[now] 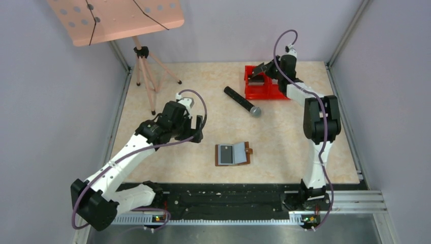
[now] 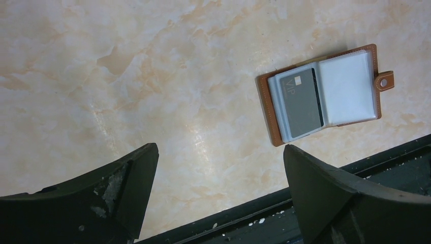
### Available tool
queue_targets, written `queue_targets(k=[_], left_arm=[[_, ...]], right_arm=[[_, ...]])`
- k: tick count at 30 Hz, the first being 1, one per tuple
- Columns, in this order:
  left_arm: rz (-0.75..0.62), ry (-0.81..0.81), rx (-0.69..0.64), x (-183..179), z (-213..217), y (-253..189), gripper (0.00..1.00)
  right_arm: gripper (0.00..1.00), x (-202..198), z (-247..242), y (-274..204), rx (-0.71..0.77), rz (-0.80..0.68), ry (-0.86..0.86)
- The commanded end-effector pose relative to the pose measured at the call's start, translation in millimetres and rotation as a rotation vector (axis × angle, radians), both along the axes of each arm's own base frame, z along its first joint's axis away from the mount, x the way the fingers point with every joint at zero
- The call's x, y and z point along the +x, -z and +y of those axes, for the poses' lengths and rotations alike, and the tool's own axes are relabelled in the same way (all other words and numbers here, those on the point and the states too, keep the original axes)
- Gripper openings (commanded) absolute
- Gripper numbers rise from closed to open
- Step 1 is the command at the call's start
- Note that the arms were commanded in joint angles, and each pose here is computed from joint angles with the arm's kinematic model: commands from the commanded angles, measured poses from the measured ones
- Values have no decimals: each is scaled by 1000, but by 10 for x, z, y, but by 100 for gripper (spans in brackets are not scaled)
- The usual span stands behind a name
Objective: Take the credit cards out of the card holder
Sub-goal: Place the credit card in the storage box.
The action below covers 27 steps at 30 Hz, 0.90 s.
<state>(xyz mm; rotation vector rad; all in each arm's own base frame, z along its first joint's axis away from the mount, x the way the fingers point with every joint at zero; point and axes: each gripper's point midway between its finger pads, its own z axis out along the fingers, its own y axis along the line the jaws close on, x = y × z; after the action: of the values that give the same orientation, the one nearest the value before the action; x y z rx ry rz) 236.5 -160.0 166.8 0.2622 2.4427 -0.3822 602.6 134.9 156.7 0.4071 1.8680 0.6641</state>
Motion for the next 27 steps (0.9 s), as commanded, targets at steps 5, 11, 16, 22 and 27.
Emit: queue_targets(k=[5, 11, 16, 22, 27], left_arm=[[-32, -18, 15, 59, 65, -16, 99], [-33, -18, 15, 66, 67, -11, 99], [-30, -16, 14, 73, 63, -11, 99], [-26, -8, 5, 73, 50, -11, 99], [-46, 4, -16, 70, 26, -66, 99]], right_arm=[[0, 249, 49, -81, 33, -36, 32], [0, 332, 160, 78, 57, -5, 15], [0, 401, 245, 112, 57, -2, -1], [3, 443, 277, 215, 61, 21, -1], [14, 467, 255, 258, 60, 43, 20]])
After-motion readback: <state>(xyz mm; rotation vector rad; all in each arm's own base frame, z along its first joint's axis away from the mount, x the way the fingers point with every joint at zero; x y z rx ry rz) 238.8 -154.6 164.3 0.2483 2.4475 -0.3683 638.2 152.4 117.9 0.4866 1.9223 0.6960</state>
